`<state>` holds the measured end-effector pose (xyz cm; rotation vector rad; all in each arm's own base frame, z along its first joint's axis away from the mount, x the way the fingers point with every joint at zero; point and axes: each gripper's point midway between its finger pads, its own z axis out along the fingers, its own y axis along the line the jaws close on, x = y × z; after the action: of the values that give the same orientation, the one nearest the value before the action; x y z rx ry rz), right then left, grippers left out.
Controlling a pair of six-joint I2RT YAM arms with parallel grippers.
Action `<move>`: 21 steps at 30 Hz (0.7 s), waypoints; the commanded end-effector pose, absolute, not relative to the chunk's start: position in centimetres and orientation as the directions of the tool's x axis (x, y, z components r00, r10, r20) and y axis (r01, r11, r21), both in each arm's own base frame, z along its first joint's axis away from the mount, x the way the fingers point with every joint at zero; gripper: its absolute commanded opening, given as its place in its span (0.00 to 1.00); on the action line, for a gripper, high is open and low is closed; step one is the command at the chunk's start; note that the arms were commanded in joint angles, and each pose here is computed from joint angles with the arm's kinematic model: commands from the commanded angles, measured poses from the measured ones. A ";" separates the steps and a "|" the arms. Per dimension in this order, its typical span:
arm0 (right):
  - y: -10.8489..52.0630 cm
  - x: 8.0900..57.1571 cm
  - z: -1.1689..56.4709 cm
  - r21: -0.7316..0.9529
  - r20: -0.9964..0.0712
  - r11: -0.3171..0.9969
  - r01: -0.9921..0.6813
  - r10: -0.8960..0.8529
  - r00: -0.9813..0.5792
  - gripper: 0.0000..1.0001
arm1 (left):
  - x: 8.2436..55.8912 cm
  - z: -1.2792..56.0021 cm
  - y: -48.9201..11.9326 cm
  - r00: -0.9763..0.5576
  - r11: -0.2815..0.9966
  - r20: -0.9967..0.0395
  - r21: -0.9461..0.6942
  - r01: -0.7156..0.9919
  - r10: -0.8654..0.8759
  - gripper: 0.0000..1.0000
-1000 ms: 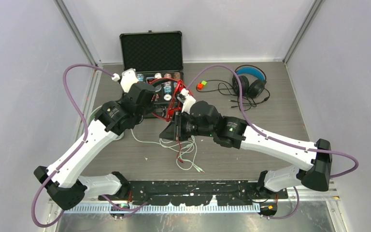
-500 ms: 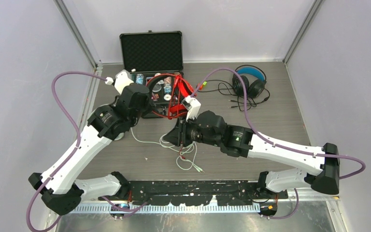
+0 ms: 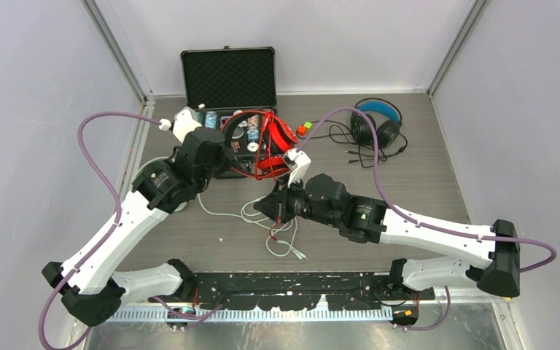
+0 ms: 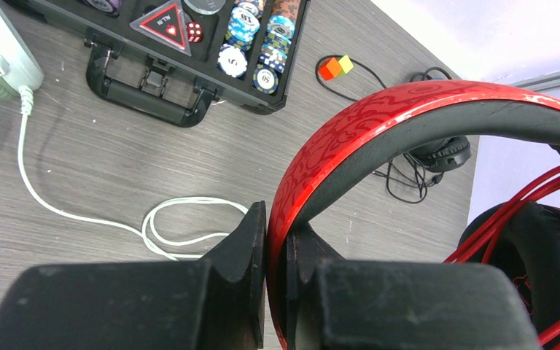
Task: Wrap the headphones
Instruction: Wrap the headphones cable around the headphones.
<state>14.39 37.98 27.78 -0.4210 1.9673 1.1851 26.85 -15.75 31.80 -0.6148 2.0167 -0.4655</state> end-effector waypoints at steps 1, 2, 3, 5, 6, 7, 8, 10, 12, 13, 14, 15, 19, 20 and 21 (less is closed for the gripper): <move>38.5 13.9 30.1 0.603 -0.779 0.461 -0.651 0.163 -0.606 0.02 | 28.4 36.7 -16.8 -0.288 0.645 -0.587 -0.744 -0.177 -0.756 0.00; 38.7 13.8 30.4 0.604 -0.780 0.456 -0.654 0.166 -0.604 0.01 | 28.5 36.7 -16.9 -0.287 0.641 -0.584 -0.747 -0.175 -0.759 0.00; 39.0 13.8 30.8 0.604 -0.781 0.452 -0.657 0.170 -0.601 0.01 | 28.6 36.8 -17.1 -0.287 0.637 -0.581 -0.751 -0.172 -0.762 0.00; 39.6 13.9 31.4 0.596 -0.787 0.455 -0.661 0.168 -0.594 0.00 | 28.9 36.7 -17.4 -0.291 0.639 -0.581 -0.750 -0.174 -0.760 0.00; 39.8 14.1 31.7 0.590 -0.792 0.461 -0.663 0.168 -0.588 0.00 | 29.0 36.5 -17.5 -0.293 0.641 -0.582 -0.747 -0.177 -0.759 0.00; 40.0 14.2 32.0 0.584 -0.796 0.463 -0.666 0.168 -0.582 0.00 | 29.1 36.4 -17.6 -0.295 0.642 -0.582 -0.745 -0.179 -0.758 0.00; 40.2 14.4 32.2 0.579 -0.800 0.469 -0.667 0.167 -0.577 0.00 | 29.1 36.4 -17.7 -0.298 0.642 -0.581 -0.746 -0.178 -0.757 0.00; 40.7 14.6 32.4 0.572 -0.803 0.479 -0.666 0.161 -0.574 0.00 | 29.2 36.3 -17.9 -0.302 0.640 -0.578 -0.747 -0.178 -0.758 0.00; 41.0 14.8 32.4 0.566 -0.805 0.487 -0.665 0.152 -0.573 0.00 | 29.2 36.3 -17.9 -0.303 0.640 -0.577 -0.748 -0.177 -0.758 0.00; 41.1 14.9 32.3 0.565 -0.805 0.491 -0.663 0.149 -0.574 0.01 | 29.2 36.3 -17.9 -0.304 0.641 -0.578 -0.746 -0.178 -0.757 0.00; 41.2 14.9 32.2 0.564 -0.804 0.494 -0.662 0.147 -0.576 0.00 | 29.2 36.2 -17.9 -0.303 0.642 -0.579 -0.745 -0.180 -0.757 0.00; 41.2 14.9 32.0 0.564 -0.803 0.498 -0.659 0.145 -0.578 0.01 | 29.2 36.3 -17.9 -0.302 0.642 -0.580 -0.746 -0.179 -0.757 0.00; 41.2 15.1 31.8 0.555 -0.805 0.519 -0.650 0.139 -0.577 0.00 | 29.3 36.0 -17.8 -0.300 0.649 -0.586 -0.738 -0.185 -0.753 0.00; 41.2 15.3 31.7 0.547 -0.809 0.530 -0.649 0.135 -0.572 0.00 | 29.4 35.9 -17.8 -0.302 0.652 -0.588 -0.735 -0.188 -0.750 0.00; 41.2 15.4 31.4 0.535 -0.813 0.544 -0.647 0.124 -0.568 0.00 | 29.4 35.8 -17.9 -0.306 0.652 -0.587 -0.734 -0.188 -0.749 0.00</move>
<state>14.62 41.03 29.75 -0.4475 1.9405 1.1527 28.23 -17.11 32.04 -0.6776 1.9705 -0.5345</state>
